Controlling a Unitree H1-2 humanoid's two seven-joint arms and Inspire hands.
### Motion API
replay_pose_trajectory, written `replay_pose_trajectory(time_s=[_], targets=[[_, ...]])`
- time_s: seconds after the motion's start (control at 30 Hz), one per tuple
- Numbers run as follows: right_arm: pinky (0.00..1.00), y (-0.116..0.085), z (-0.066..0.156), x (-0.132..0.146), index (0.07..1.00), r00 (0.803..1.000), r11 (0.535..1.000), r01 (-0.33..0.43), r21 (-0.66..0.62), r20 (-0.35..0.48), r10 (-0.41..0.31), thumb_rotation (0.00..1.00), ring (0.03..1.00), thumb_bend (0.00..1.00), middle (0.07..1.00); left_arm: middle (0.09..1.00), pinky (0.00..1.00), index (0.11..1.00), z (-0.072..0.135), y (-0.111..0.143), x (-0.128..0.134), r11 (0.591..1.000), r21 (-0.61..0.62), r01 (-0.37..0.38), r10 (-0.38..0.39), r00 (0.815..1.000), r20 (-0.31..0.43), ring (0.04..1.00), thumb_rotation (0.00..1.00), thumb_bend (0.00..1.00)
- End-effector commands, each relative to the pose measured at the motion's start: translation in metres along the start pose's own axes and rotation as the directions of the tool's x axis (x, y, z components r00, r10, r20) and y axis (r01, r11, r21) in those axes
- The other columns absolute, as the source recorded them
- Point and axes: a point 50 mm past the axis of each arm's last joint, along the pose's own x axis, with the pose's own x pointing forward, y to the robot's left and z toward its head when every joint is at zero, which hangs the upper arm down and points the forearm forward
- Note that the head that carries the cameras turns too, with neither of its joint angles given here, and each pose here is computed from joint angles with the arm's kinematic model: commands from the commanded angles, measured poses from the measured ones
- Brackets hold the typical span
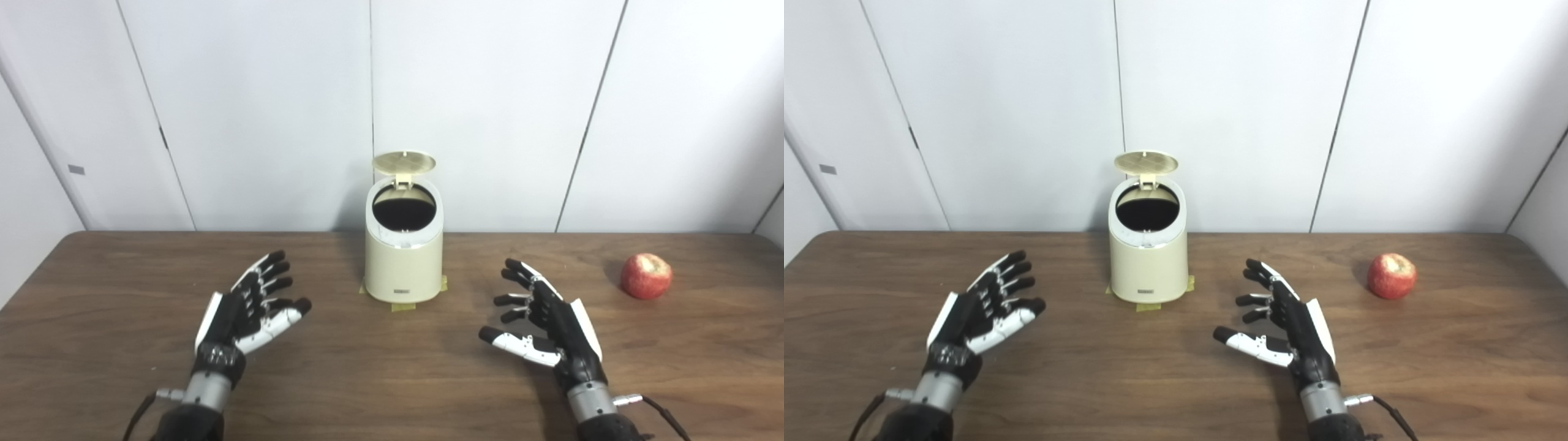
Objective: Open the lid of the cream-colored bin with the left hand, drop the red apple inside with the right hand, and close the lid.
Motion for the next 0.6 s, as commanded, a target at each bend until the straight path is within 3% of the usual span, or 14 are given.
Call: replay_pose_trajectory(time_s=[0.0,0.17,0.33,0.4,0.57], targets=[[0.54,-0.005,0.019,0.013,0.847,0.996,1.0,-0.004,0.007,0.093,0.003,0.3,0.665,0.73,0.831,0.864,0.73,0.898,0.012,0.002,0.008,0.999,0.045,-0.005,0.001,0.996,0.09,0.824,0.26,0.8],[0.47,-0.021,0.025,0.02,0.84,0.989,0.998,-0.038,-0.045,0.144,0.044,0.23,0.616,0.74,0.782,0.87,0.71,0.9,-0.005,-0.003,0.008,0.995,0.097,0.031,-0.04,0.995,0.088,0.833,0.21,0.83],[0.47,-0.064,0.036,0.038,0.837,0.981,0.987,-0.034,-0.16,0.185,0.063,0.22,0.633,0.76,0.783,0.875,0.71,0.898,-0.023,-0.007,0.009,0.997,0.07,0.037,-0.043,0.996,0.081,0.835,0.17,0.84],[0.48,-0.082,0.044,0.046,0.839,0.979,0.98,-0.01,-0.199,0.198,0.05,0.2,0.645,0.76,0.788,0.879,0.71,0.901,-0.026,-0.006,0.01,0.996,0.078,0.044,-0.051,0.995,0.085,0.837,0.18,0.85],[0.5,-0.112,0.08,0.059,0.804,0.971,0.947,0.107,-0.302,0.236,-0.035,0.06,0.634,0.76,0.776,0.885,0.74,0.906,-0.028,0.005,0.011,0.995,0.093,0.039,-0.046,0.996,0.081,0.837,0.18,0.83]])
